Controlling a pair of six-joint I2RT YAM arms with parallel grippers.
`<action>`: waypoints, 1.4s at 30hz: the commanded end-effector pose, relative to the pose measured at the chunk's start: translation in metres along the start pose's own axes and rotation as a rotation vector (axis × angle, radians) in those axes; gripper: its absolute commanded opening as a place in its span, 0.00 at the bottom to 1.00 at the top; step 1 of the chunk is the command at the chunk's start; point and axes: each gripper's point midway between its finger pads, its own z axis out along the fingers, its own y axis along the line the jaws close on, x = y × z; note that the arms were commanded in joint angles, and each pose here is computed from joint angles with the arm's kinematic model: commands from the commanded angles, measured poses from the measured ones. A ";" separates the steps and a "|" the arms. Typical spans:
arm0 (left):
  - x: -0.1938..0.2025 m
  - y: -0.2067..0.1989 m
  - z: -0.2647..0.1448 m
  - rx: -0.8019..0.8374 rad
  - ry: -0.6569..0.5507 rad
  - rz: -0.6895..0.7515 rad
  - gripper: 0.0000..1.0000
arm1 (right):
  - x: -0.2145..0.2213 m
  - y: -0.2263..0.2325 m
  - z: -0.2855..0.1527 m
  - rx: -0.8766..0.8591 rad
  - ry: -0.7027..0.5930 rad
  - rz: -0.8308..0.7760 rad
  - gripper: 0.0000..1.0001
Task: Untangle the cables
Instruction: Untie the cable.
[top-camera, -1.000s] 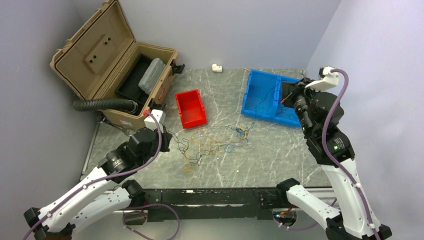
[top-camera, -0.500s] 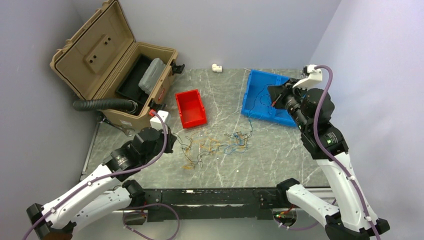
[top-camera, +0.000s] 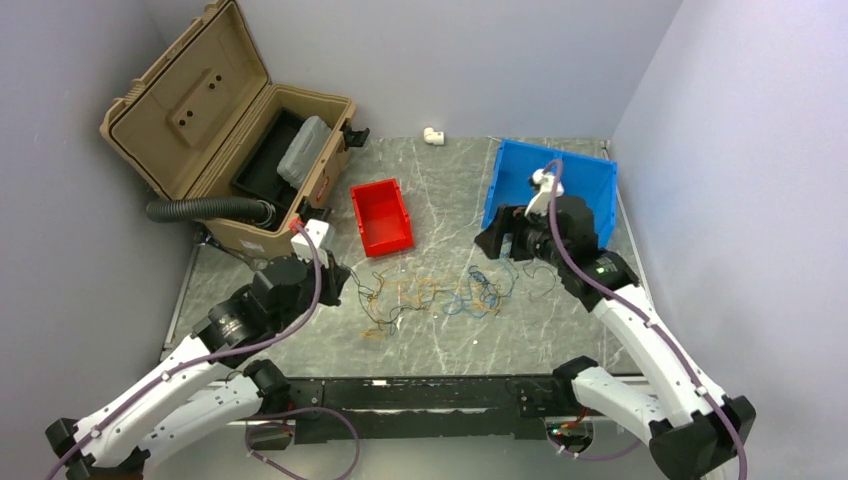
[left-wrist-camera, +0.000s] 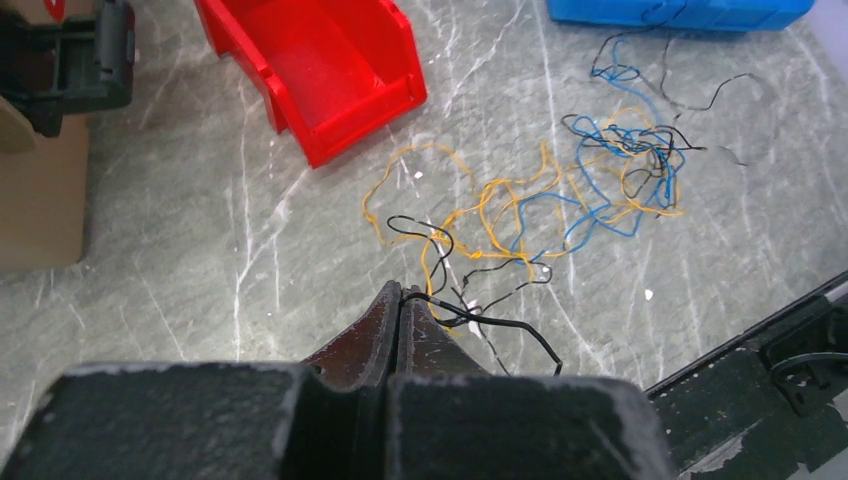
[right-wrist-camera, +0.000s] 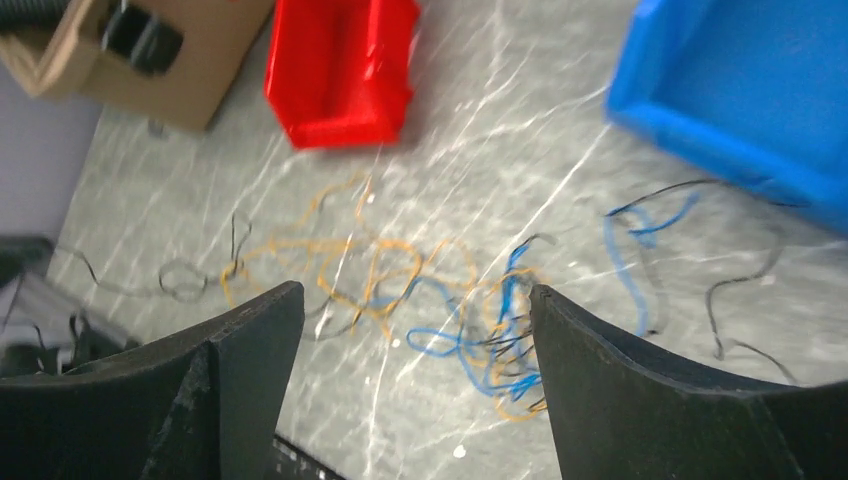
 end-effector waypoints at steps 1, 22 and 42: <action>-0.040 -0.015 -0.016 0.070 -0.095 0.012 0.00 | 0.029 0.040 0.017 -0.231 0.069 -0.062 0.85; -0.062 -0.036 -0.035 0.189 -0.144 0.042 0.00 | 0.125 0.142 0.105 -0.606 0.060 -0.449 0.89; -0.081 -0.019 -0.047 0.098 -0.186 0.065 0.00 | 0.165 0.133 0.133 -0.530 0.072 -0.333 0.02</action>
